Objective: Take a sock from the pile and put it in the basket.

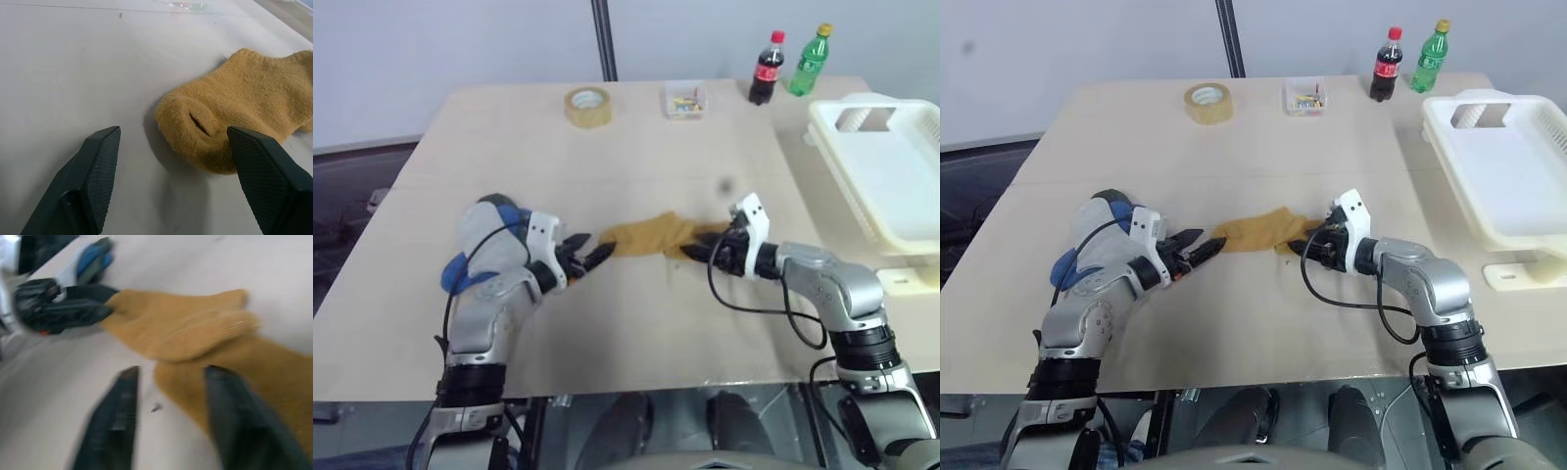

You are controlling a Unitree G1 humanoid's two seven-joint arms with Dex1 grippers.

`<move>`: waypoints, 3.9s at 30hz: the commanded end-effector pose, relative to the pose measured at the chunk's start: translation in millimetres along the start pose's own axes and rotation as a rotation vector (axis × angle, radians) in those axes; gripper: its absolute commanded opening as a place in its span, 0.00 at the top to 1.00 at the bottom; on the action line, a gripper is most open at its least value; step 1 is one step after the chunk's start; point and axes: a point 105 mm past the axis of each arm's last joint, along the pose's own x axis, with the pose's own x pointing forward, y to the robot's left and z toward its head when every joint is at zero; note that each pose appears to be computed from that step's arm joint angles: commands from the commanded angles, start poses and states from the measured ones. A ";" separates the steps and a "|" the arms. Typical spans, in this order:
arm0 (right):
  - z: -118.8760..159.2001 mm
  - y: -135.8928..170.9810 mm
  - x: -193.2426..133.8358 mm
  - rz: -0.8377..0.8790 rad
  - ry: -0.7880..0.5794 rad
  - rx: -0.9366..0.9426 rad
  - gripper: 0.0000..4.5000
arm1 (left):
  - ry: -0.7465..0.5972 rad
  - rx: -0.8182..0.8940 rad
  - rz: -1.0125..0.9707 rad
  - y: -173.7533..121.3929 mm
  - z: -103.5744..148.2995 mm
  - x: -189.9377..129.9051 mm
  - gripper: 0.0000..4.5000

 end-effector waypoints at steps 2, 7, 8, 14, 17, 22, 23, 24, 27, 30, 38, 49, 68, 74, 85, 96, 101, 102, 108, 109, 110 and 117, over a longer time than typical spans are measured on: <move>19.6 2.2 1.6 0.001 -0.090 0.078 0.29 | 0.042 -0.014 0.002 -2.1 -13.7 0.4 0.17; 28.8 8.0 7.3 0.025 -0.125 0.127 0.29 | 0.051 -0.001 0.004 -2.1 -15.4 -0.7 0.17; 28.8 6.9 8.4 0.017 -0.122 0.133 0.29 | 0.050 -0.001 0.005 -1.8 -15.4 -0.9 0.17; 26.3 3.2 16.1 -0.012 -0.102 0.143 0.29 | 0.043 -0.004 -0.002 -4.6 -15.0 -0.5 0.17; 24.6 2.4 17.1 -0.016 -0.094 0.139 0.57 | 0.039 -0.013 -0.016 -8.9 -13.9 0.5 0.17; 23.7 0.5 16.6 -0.023 -0.085 0.116 1.00 | 0.042 -0.069 -0.028 -12.2 -18.2 0.8 0.17; 23.3 0.3 16.5 -0.023 -0.083 0.106 1.00 | 0.041 -0.093 -0.029 -12.4 -18.5 1.3 0.17; 22.9 0.3 16.4 -0.023 -0.081 0.099 1.00 | 0.055 -0.101 -0.018 -11.1 -20.6 2.5 0.17; 22.2 0.8 16.6 -0.021 -0.081 0.088 1.00 | 0.101 -0.082 -0.014 -12.0 -26.8 5.7 0.17; 21.4 2.9 18.0 -0.012 -0.082 0.077 1.00 | 0.094 -0.105 -0.031 -16.2 -24.7 9.4 0.17; 20.6 7.3 19.7 0.005 -0.087 0.062 1.00 | 0.148 -0.089 -0.020 -15.1 -34.0 14.8 0.96; 40.6 16.6 10.3 0.025 -0.169 0.108 1.00 | 0.012 -0.100 -0.148 -38.7 -6.5 2.7 0.99; 57.6 17.7 -79.3 -0.133 -0.191 0.062 1.00 | -0.310 -0.239 -0.379 -98.8 78.0 -1.6 0.99; 47.9 30.6 -65.4 -0.074 -0.172 0.106 1.00 | -0.294 -0.237 -0.334 -79.1 74.4 -13.1 0.99; 47.9 6.6 -71.9 -0.173 -0.158 0.085 1.00 | -0.212 -0.274 -0.357 -95.4 51.2 -0.9 0.99; 11.4 -32.1 -97.5 -0.323 -0.059 0.074 1.00 | -0.111 -0.274 -0.265 -102.9 10.6 36.0 0.99; 7.3 -36.7 -97.9 -0.333 -0.084 0.070 1.00 | -0.138 -0.242 -0.230 -93.0 10.0 44.8 0.99; 7.0 -37.3 -98.0 -0.335 -0.086 0.067 1.00 | -0.148 -0.237 -0.232 -92.7 11.5 45.7 0.99; 6.8 -39.0 -95.9 -0.336 -0.094 0.052 1.00 | -0.130 -0.245 -0.255 -95.7 7.3 51.4 0.99; 7.0 -39.1 -94.8 -0.336 -0.094 0.052 1.00 | -0.121 -0.245 -0.261 -97.2 4.8 51.2 0.99; 6.8 -38.5 -93.2 -0.331 -0.091 0.053 1.00 | -0.111 -0.247 -0.268 -98.9 2.4 50.8 0.99; 3.3 -23.8 -80.6 -0.241 -0.065 0.050 0.70 | -0.059 -0.199 -0.265 -103.9 -9.3 53.3 1.00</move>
